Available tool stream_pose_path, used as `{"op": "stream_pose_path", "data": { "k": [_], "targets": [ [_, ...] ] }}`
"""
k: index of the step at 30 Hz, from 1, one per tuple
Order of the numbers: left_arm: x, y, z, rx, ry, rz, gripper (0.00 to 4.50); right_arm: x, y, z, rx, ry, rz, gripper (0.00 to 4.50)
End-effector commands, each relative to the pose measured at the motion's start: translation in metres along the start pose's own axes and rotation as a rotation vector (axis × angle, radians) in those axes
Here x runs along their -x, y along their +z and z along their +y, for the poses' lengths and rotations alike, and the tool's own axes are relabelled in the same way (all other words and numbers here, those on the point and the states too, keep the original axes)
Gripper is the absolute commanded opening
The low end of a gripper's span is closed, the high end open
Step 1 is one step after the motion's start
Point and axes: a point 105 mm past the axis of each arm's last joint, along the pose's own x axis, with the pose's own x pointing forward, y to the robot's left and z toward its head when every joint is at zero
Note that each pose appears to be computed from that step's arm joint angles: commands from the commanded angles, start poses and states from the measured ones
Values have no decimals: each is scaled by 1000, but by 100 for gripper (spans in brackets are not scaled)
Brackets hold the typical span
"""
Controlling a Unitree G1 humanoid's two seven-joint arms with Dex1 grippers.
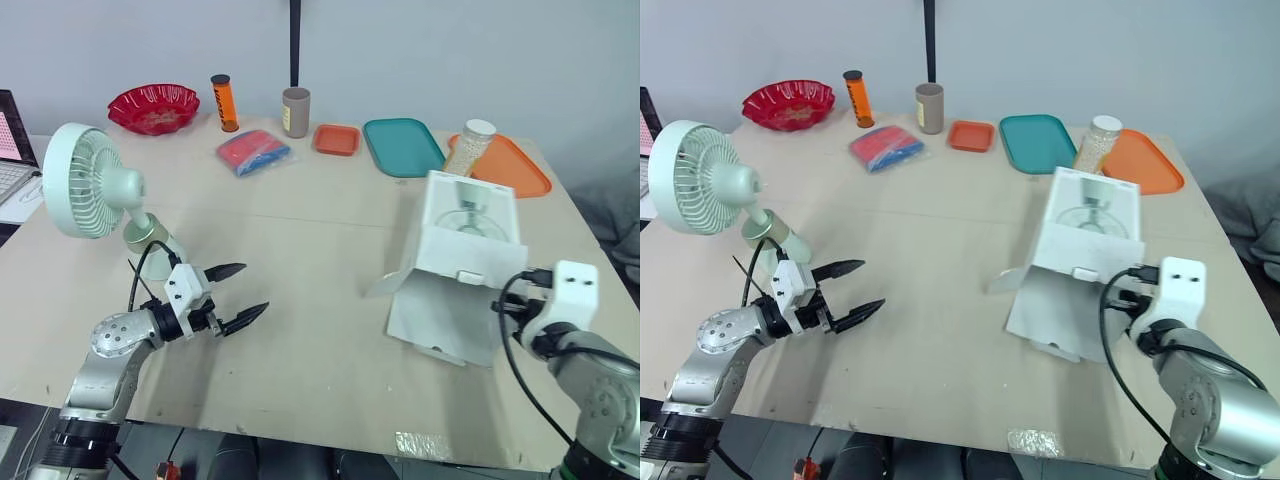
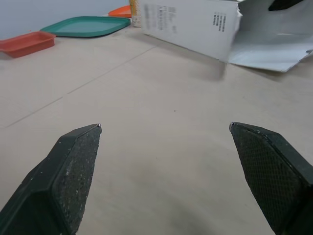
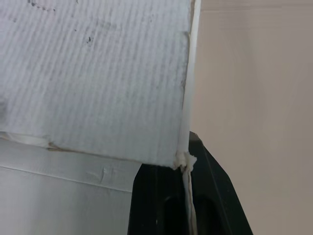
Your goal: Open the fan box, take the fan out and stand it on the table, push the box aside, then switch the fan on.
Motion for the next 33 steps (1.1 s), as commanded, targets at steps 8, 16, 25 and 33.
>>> {"op": "stream_pose_path", "data": {
  "k": [8,16,25,33],
  "targets": [
    [0,9,-4,-28,-21,-29,450,6,17,7,150,96,-42,307],
    [-1,11,-4,-24,-45,-33,450,35,9,-3,404,216,51,441],
    [1,13,-6,-21,-79,-23,450,95,22,58,572,748,-113,441],
    [13,17,-13,-42,-5,-3,450,86,51,142,476,1138,-357,441]
  ]
}}
